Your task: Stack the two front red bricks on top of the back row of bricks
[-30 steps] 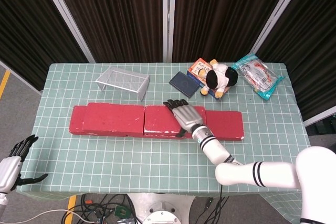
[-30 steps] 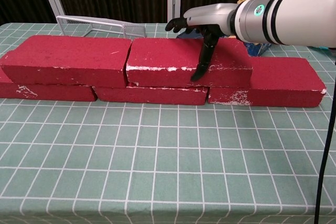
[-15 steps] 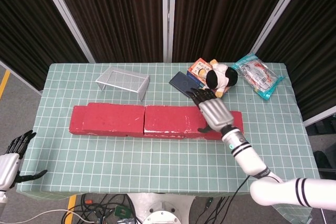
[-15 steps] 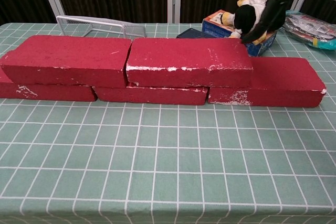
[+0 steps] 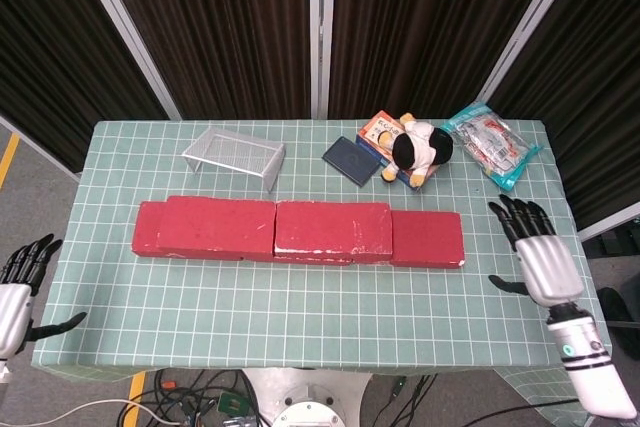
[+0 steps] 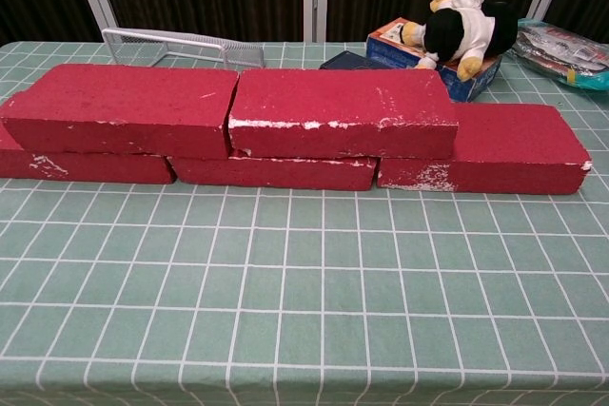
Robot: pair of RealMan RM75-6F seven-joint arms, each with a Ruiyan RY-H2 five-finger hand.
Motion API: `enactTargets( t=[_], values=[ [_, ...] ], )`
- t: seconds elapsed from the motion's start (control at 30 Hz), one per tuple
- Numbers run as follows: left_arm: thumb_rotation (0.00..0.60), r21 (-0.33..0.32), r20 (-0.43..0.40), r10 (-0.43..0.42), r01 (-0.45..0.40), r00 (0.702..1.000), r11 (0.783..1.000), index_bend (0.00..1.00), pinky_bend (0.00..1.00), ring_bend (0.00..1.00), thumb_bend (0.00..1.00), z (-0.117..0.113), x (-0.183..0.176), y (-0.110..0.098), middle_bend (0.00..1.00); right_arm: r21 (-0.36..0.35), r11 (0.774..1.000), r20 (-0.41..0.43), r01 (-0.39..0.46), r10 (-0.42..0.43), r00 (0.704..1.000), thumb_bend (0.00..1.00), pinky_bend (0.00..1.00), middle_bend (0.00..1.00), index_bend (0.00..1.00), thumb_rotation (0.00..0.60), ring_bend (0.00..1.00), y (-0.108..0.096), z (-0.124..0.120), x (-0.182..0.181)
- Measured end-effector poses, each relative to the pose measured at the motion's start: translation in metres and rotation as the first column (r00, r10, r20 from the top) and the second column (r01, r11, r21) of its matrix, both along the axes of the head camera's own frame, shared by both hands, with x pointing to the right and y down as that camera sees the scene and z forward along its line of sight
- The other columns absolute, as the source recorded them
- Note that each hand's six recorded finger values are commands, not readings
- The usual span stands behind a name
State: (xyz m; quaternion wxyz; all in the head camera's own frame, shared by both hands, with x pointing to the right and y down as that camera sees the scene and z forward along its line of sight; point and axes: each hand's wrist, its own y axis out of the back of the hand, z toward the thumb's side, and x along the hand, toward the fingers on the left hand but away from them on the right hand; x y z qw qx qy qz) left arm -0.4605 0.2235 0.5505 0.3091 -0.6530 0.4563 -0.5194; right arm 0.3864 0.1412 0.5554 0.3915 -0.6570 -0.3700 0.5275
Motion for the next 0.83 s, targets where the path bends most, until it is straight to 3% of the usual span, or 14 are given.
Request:
enactTargets(
  t=[0.23,0.37,0.83],
  values=[
    [0.600,0.038,0.029,0.028,-0.029,0.999,0.999,0.03,0.00,0.00,0.02,-0.012,0.011,0.000,0.00,0.059,0.997,-0.078,-0.057,0.061,0.995,0.00,0.00,0.00,0.00,0.600,0.00,0.037,-0.012,0.058],
    [0.600,0.046,0.047,0.045,-0.047,0.998,0.998,0.03,0.00,0.00,0.02,-0.015,0.014,0.000,0.00,0.048,0.995,-0.092,-0.084,0.088,0.992,0.00,0.00,0.00,0.00,0.600,0.00,0.051,-0.010,0.069],
    [0.600,0.061,0.191,0.091,-0.105,0.977,0.993,0.03,0.00,0.00,0.00,-0.014,0.014,0.000,0.00,0.017,0.997,-0.101,-0.079,0.081,0.992,0.00,0.00,0.00,0.00,0.600,0.00,0.061,0.003,0.065]
  ],
)
